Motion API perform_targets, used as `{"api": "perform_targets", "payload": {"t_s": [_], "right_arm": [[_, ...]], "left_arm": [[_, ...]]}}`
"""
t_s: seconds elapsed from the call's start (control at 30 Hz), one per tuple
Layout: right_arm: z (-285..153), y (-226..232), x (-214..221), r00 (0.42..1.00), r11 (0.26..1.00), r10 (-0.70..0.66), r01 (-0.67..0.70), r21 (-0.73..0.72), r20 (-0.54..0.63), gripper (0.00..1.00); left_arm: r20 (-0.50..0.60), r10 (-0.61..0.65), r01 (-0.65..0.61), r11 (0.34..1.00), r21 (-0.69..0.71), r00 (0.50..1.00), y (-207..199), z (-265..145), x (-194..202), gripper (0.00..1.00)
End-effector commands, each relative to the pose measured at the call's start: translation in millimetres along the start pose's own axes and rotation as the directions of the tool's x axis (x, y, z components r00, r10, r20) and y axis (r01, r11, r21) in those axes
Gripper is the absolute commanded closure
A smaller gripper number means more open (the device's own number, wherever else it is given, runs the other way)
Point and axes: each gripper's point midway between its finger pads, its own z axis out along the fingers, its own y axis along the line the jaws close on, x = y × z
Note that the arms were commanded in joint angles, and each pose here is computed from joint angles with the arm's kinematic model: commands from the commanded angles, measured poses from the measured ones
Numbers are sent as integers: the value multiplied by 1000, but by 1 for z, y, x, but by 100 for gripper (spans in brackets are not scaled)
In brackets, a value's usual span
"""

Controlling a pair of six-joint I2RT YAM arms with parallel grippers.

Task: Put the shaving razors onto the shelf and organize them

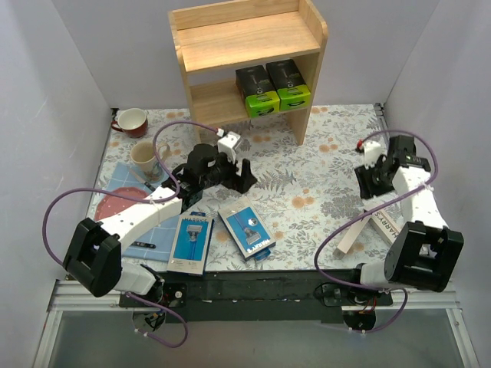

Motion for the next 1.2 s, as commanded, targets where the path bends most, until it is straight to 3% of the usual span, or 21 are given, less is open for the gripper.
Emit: {"api": "perform_targets", "payload": {"t_s": [0.0,0.17,0.33,0.57,0.7,0.87,1.17], "right_arm": [[-23,-13,65,962,967,-253,254,-5,-104,47],[-36,-14,109,963,981,-187,176,-77,-193,47],[-38,-2,111,972,982,-145,119,-144,-187,52],[-28,20,116,966,950,-205,159,-267,-154,58],[-10,45,115,946,916,-248,157,-370,-211,62],[10,69,92,941,888,-274,169,-427,-197,65],[37,107,9,937,835,-335,245,-492,-102,67]], "left_arm": [[-156,12,23,975,223,988,-35,-14,49,20],[-159,9,24,979,204,987,-31,-14,54,18],[-172,-23,53,984,173,985,-26,-11,61,19],[-172,-30,58,985,161,985,-24,-5,57,19],[-186,-30,60,986,153,982,-22,0,58,19],[-180,-28,55,988,146,983,-20,4,56,19],[-177,-1,25,991,129,984,-16,3,57,19]]}}
